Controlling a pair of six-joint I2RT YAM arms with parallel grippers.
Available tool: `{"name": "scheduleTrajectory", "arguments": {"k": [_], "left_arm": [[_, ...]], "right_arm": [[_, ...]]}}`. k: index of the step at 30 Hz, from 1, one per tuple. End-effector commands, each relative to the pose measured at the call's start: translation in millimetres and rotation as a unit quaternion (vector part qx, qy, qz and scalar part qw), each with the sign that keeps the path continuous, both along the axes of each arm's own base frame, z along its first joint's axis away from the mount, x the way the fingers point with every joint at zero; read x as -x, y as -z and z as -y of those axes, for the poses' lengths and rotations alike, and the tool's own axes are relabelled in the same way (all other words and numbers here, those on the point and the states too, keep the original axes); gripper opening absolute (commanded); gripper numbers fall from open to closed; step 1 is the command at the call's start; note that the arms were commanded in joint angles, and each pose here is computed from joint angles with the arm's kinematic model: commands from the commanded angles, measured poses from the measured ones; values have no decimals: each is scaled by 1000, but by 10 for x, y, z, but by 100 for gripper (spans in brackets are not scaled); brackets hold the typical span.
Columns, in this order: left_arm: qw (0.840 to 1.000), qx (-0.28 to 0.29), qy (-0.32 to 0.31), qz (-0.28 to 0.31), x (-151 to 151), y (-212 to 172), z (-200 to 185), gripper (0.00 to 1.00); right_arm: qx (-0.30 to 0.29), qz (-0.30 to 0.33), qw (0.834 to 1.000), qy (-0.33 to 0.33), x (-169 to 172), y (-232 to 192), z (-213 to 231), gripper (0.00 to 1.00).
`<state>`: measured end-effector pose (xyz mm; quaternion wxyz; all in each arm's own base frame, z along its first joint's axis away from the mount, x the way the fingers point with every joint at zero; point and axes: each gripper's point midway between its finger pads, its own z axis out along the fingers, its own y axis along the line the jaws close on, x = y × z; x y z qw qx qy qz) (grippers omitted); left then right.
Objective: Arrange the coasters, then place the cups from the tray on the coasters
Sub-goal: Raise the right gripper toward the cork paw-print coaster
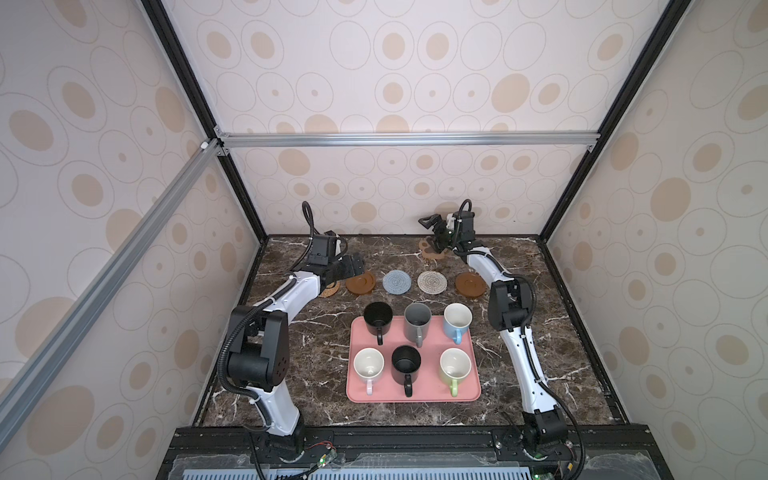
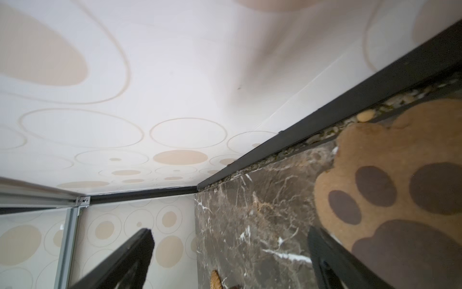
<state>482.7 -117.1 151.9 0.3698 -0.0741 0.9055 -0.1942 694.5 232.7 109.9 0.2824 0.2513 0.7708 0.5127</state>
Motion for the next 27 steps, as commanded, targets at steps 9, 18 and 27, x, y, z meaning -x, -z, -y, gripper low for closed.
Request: {"name": "scheduleTrajectory", "arguments": {"k": [9,18,27], "left_arm": [[1000,-8,4,14,26,-170,-37,100],[1000,-3,-2,8,52,-143,-46,100],[1000,3,-7,6,77,-114,-47,100]], "right_arm": [[-46,27,996,75,-267,-76,97,100],[-37,-8,994,100,-278,152,94,100],[14,-102,990,93,-58,580,129,100]]}}
